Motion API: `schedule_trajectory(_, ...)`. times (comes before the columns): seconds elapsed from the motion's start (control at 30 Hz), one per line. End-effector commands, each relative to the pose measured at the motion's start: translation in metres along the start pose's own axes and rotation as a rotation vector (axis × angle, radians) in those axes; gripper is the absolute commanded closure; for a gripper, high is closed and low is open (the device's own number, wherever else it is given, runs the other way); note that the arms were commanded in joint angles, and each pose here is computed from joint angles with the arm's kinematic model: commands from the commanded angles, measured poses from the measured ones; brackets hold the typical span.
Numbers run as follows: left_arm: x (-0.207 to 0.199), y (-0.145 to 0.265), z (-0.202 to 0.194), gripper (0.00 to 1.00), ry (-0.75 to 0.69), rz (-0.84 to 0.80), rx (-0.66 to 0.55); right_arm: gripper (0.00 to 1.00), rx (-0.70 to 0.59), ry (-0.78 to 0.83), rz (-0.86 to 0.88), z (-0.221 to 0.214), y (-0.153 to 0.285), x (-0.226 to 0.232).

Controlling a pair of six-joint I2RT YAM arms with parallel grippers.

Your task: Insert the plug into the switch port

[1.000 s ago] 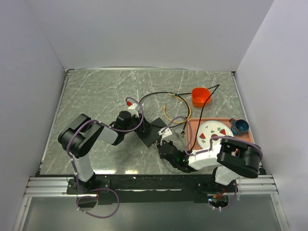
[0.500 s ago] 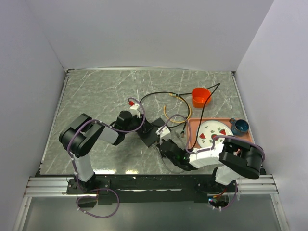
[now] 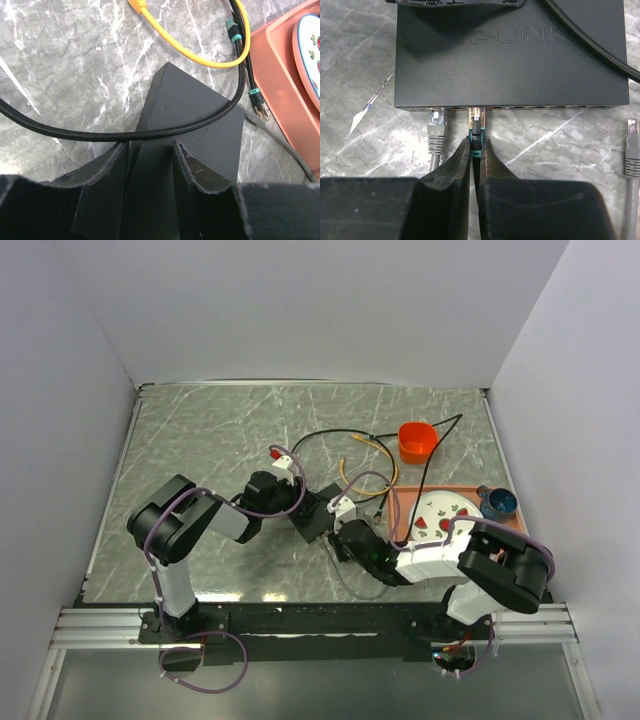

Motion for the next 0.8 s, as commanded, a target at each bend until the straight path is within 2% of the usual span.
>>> schedule_trajectory(0.0,-0.061,0.040,-0.132,0.62,0.132,-0.224,0.507,1.00,-0.353,-0.134,-0.003,0.115,-0.016,0.004)
schedule_trajectory(0.13,-0.061,0.042,-0.144,0.63,0.158,-0.227,0.542,1.00,-0.427,-0.106,0.018,0.136,-0.016,0.009)
schedule_trajectory(0.43,-0.058,0.045,-0.168,0.64,0.218,-0.240,0.607,1.00,-0.524,-0.076,-0.004,0.146,-0.022,0.005)
schedule_trajectory(0.63,-0.055,0.049,-0.181,0.65,0.256,-0.237,0.640,1.00,-0.608,-0.086,-0.038,0.165,-0.008,-0.007)
schedule_trajectory(0.77,-0.056,0.051,-0.187,0.66,0.268,-0.251,0.672,1.00,-0.654,-0.066,0.003,0.178,0.000,-0.006)
Point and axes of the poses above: each gripper's point midway between its finger pads, its own y axis back along the fingers, its own x axis along the line the jaws close on, z = x × y, the point moved 2 cm from there along y, back along the fingers, and after that the axes turned 2 degrees about y, right-handed, at the moved point
